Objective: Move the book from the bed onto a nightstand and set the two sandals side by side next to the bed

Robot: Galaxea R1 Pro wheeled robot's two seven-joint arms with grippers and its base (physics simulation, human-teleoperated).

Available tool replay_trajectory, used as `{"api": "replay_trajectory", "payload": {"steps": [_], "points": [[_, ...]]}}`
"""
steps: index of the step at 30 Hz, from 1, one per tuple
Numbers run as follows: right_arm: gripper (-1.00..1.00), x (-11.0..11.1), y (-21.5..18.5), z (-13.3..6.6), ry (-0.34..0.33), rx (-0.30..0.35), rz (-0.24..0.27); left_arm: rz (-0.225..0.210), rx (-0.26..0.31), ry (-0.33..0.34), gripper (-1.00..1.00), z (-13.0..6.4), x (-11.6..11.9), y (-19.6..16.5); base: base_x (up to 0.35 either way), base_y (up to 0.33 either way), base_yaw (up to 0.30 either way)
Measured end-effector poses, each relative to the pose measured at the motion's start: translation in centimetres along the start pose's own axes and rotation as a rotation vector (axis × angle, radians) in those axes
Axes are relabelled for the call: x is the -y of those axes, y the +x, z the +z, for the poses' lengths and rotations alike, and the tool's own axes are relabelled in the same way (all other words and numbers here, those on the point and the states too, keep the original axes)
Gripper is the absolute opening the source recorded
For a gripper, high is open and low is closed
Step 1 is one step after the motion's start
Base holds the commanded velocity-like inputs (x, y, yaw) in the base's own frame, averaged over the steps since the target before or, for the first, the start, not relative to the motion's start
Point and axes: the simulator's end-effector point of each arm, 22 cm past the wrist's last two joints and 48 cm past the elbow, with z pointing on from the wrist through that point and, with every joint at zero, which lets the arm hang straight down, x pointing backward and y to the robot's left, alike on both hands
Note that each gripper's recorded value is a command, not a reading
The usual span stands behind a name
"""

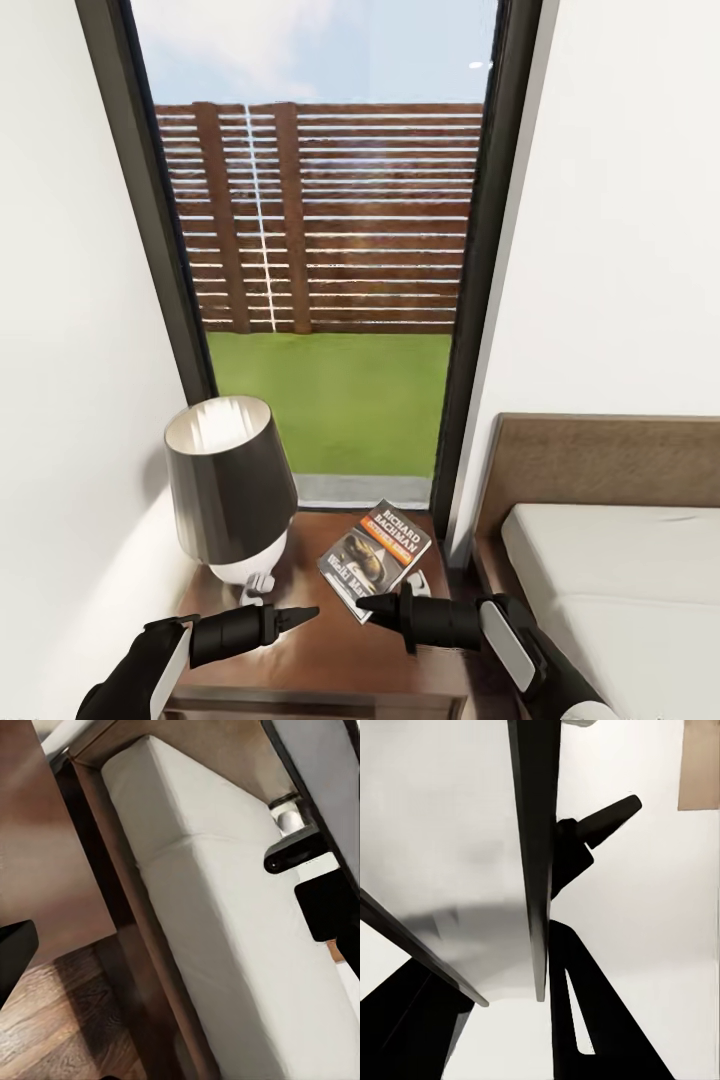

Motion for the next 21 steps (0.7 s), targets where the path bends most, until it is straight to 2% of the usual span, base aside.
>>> {"api": "replay_trajectory", "payload": {"steps": [5, 21], "points": [[-1.0, 0.4, -0.2, 0.1, 0.001, 0.002, -0.024, 0.0, 0.0, 0.0, 1.0, 0.2, -0.7, 0.5, 0.0, 0.0, 0.0], [-1.0, 3.6, 0.1, 0.6, 0.008, 0.001, -0.027, 0.001, 0.0, 0.0, 1.0, 1.0, -3.0, 2.3, 0.0, 0.0, 0.0]]}}
